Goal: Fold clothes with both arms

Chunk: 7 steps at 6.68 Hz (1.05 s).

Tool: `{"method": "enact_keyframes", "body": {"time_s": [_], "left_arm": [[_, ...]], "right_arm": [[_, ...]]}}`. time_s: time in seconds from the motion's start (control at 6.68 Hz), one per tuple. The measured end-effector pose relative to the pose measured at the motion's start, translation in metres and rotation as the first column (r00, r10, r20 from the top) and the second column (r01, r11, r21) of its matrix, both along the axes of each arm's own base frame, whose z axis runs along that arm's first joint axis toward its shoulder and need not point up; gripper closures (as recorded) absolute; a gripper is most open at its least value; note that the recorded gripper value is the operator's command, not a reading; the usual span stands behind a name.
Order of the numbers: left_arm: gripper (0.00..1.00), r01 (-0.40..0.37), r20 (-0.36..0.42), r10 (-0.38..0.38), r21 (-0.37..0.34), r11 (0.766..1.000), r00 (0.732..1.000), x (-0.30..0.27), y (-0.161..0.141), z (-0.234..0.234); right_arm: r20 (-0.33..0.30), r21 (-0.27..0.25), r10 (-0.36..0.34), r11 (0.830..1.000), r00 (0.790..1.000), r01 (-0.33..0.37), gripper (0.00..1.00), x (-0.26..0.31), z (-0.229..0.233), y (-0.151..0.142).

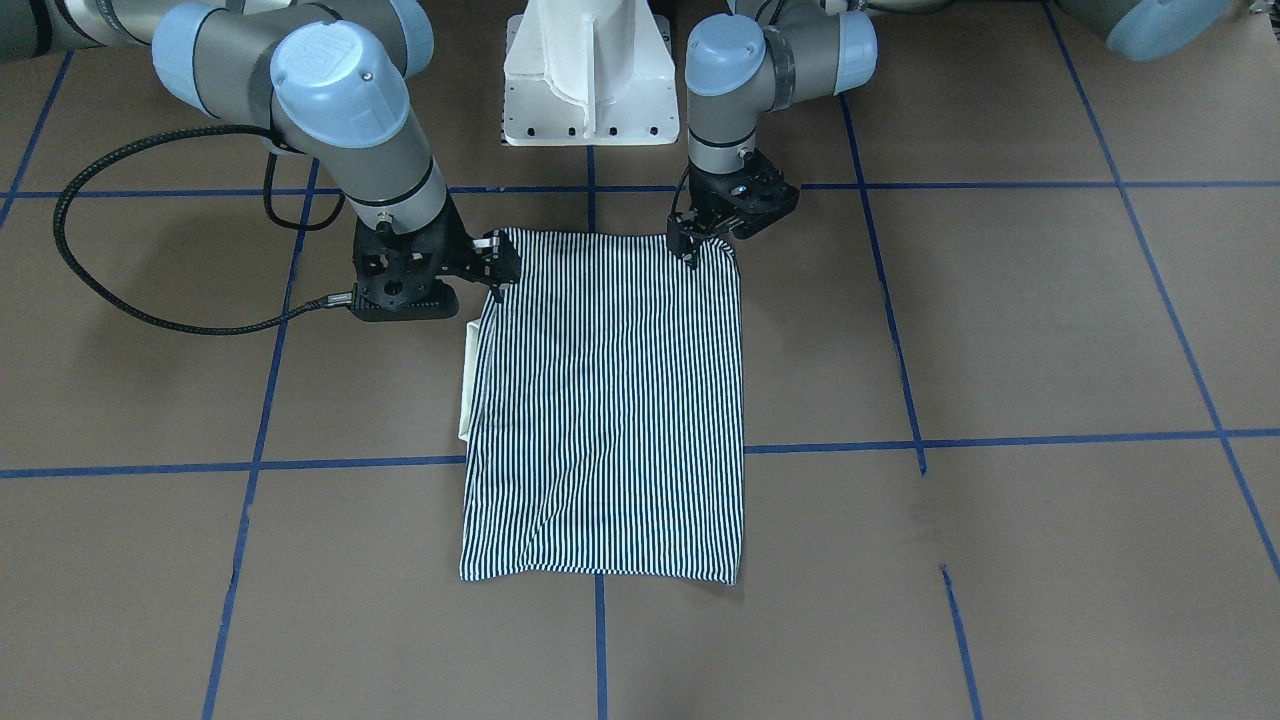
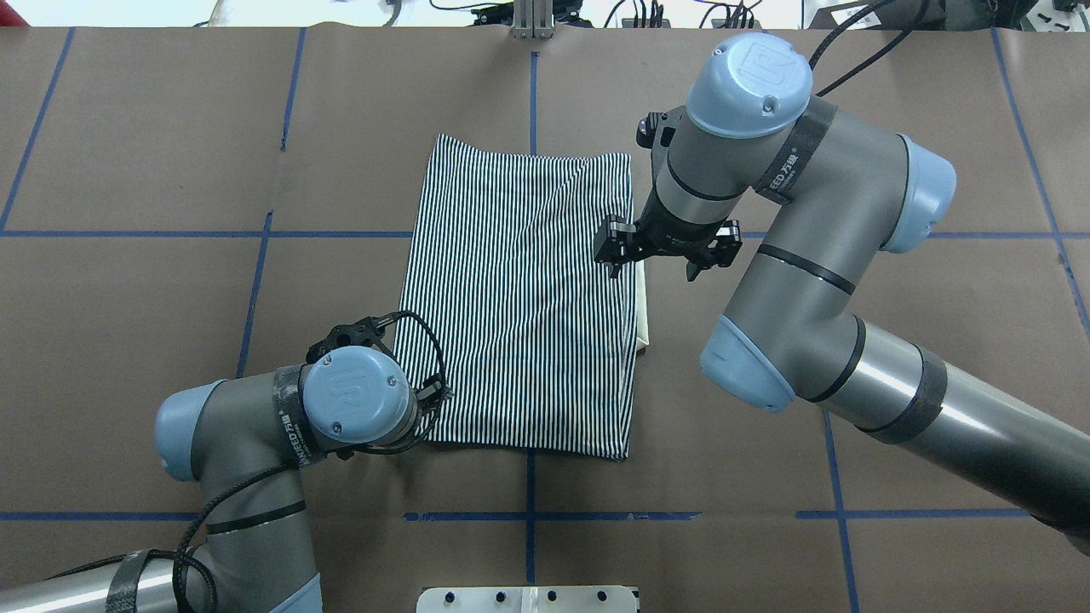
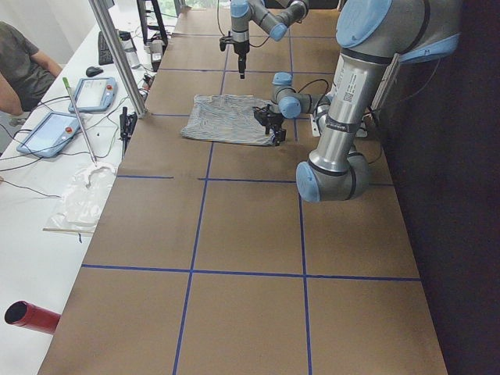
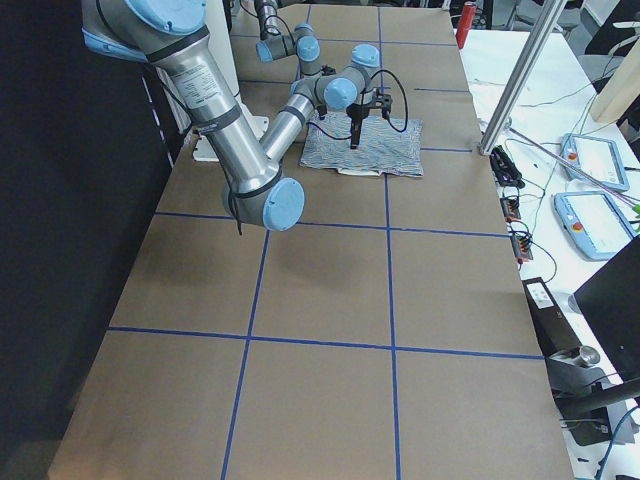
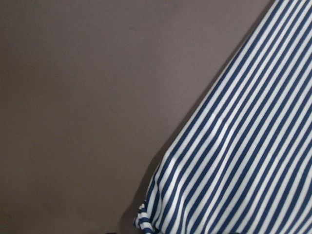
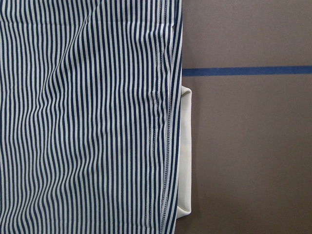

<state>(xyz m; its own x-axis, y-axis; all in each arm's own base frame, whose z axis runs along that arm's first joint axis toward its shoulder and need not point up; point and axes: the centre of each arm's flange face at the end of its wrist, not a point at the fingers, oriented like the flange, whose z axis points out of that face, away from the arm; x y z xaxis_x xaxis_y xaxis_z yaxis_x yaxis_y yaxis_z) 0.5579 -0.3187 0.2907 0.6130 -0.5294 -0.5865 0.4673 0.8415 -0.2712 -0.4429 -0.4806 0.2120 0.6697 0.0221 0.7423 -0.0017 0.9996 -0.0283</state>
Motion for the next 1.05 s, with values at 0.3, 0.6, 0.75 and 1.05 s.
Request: {"method": "enact_keyframes", "body": {"time_s": [0.3, 0.6, 0.75, 1.05], "left_arm": [[0.95, 0.009, 0.004, -0.009, 0.003, 1.0, 1.0, 0.0, -0.0016, 0.0008], [1.0, 0.022, 0.001, -0.022, -0.001, 1.0, 1.0, 0.0, -0.002, -0.0001], [1.0, 0.024, 0.001, -0.024, 0.001, 1.0, 1.0, 0.0, -0.0019, -0.0006], [1.0, 0.012, -0.01, -0.011, 0.017, 1.0, 1.0, -0.0026, -0.0011, -0.0064]], "right_arm": [[0.003, 0.002, 0.0, 1.0, 1.0, 0.0, 0.0, 0.0007, -0.0014, 0.0006], [0.003, 0.002, 0.0, 1.0, 1.0, 0.0, 0.0, 0.001, -0.0012, 0.0008], [0.003, 0.003, 0.0, 1.0, 1.0, 0.0, 0.0, 0.0011, -0.0014, 0.0009], [0.003, 0.003, 0.0, 1.0, 1.0, 0.0, 0.0, 0.0026, -0.0001, 0.0022]]}}
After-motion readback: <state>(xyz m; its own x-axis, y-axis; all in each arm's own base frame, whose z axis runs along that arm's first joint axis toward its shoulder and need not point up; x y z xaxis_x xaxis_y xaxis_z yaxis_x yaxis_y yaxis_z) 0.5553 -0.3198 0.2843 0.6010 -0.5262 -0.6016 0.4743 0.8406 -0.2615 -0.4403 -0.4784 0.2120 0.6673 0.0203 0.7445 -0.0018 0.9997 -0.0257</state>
